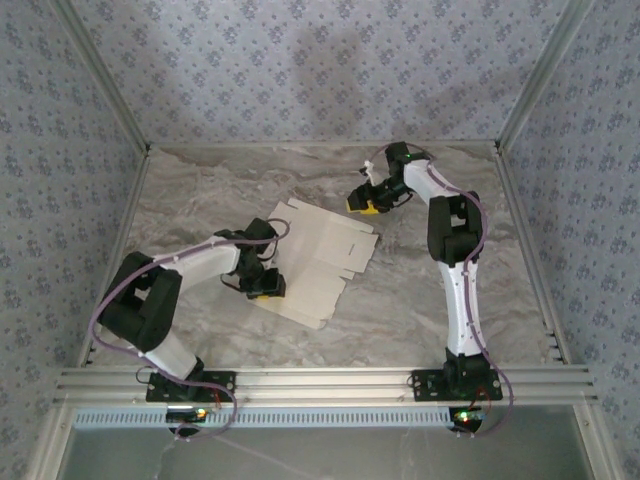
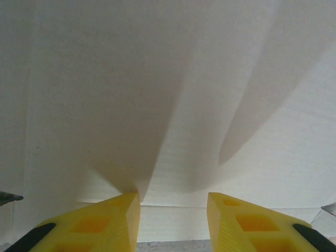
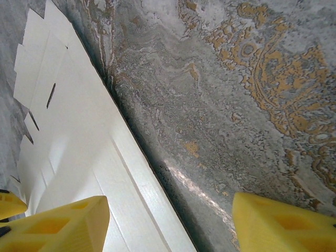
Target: Fold the paper box
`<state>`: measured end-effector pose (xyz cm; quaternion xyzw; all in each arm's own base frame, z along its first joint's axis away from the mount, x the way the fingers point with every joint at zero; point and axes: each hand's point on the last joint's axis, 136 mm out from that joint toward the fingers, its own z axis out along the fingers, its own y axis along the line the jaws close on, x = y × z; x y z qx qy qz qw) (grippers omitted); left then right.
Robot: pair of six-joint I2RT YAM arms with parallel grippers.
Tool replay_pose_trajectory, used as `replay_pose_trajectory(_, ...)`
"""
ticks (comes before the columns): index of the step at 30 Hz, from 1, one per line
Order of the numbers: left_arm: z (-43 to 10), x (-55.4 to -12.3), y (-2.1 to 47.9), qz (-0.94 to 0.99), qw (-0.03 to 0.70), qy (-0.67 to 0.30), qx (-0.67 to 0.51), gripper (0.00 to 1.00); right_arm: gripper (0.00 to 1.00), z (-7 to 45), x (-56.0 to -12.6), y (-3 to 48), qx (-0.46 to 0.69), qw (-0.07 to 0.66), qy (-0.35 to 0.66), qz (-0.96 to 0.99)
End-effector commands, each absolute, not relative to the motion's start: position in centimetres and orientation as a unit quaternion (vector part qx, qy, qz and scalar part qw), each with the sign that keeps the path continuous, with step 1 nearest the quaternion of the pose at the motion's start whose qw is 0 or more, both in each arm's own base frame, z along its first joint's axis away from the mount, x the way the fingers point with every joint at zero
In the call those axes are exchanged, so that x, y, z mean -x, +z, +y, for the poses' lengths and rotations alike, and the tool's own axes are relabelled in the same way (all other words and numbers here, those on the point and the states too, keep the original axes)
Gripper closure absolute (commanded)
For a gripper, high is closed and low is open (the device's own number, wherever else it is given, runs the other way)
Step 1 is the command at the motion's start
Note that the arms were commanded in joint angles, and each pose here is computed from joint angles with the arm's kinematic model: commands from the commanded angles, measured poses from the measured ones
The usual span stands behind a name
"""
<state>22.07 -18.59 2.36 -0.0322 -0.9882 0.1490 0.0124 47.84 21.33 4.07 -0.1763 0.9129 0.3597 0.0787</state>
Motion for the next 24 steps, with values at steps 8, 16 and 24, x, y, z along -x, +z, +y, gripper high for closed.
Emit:
replay_pose_trajectory(8, -15.7, -23.9, 2.0, -0.997, 0.022, 0.053, 0.058, 0.64, 0.36, 24.7, -40.6, 3.6, 0.195, -0.028, 0.405, 0.893)
replay_pose_trajectory(16, -12.6, -26.2, 2.2, -0.998, -0.026, -0.032, 0.054, 0.62, 0.39, 25.3, -39.2, 6.2, 0.135, 0.013, 0.447, 0.884)
replay_pose_trajectory(24, -11.5, -27.7, 2.7, -0.994, -0.053, -0.071, 0.061, 0.58, 0.41, 26.5, -35.9, 8.7, 0.098, -0.001, 0.527, 0.844)
